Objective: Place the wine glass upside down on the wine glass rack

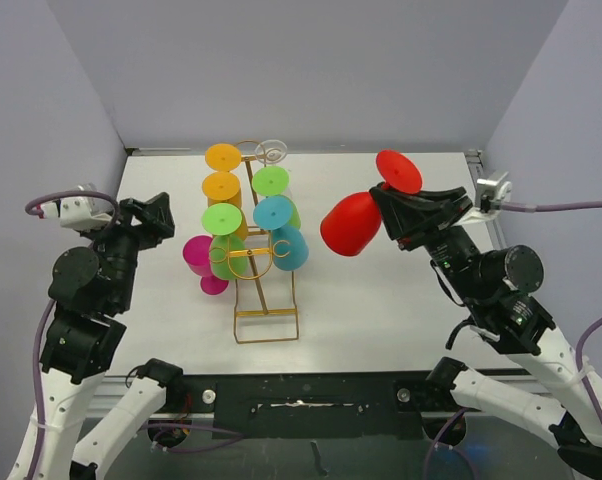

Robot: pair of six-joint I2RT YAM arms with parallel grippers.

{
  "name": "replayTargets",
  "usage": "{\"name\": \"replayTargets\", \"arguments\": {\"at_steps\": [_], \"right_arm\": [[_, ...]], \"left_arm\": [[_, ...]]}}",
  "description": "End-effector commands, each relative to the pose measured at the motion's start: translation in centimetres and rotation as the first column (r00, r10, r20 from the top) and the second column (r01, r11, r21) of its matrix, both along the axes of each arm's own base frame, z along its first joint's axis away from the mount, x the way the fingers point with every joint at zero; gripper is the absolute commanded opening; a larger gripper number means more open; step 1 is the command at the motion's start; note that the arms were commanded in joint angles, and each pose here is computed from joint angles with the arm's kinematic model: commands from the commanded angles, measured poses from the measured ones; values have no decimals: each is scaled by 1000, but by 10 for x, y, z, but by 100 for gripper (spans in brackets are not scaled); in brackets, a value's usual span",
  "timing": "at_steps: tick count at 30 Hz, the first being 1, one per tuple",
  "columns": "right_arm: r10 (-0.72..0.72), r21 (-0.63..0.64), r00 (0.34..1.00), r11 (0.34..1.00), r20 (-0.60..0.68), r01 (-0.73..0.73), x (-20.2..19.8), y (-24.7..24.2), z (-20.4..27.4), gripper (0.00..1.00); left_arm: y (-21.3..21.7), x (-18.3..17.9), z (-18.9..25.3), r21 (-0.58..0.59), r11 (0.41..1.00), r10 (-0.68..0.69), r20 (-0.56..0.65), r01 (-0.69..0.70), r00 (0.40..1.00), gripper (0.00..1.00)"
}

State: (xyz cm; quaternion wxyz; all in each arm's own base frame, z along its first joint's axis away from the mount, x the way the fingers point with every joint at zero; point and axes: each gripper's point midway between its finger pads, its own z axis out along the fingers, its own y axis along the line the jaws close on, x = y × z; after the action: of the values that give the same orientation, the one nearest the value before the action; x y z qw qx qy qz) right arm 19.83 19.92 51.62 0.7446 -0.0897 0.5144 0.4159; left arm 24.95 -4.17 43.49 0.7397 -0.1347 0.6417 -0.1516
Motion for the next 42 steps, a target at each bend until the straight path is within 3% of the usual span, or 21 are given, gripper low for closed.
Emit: {"name": "replayTargets", "arguments": {"at_steps": [1,10,16,32,42], "right_arm": [[-80,-304,995,951,-63,57,15,3,-76,0],[-71,-418,995,908,-65,37,17,9,-134,0],[73,-464,997,883,-22,-75,3,31,-145,0],[364,-519,932,796,-3,-312,-18,85,-162,0],[435,-537,900,754,-23,-378,-23,105,-173,0]], "left_arm": [[22,-7,-56,21,993,116,-146,-114,982,69],[35,-15,-95,-9,983,179,-171,-183,969,69],[35,-13,-117,-29,980,188,-215,-199,958,69],[28,-12,-128,-53,984,154,-241,-172,958,69],[25,-12,-128,-49,986,140,-247,-157,959,69]]}}
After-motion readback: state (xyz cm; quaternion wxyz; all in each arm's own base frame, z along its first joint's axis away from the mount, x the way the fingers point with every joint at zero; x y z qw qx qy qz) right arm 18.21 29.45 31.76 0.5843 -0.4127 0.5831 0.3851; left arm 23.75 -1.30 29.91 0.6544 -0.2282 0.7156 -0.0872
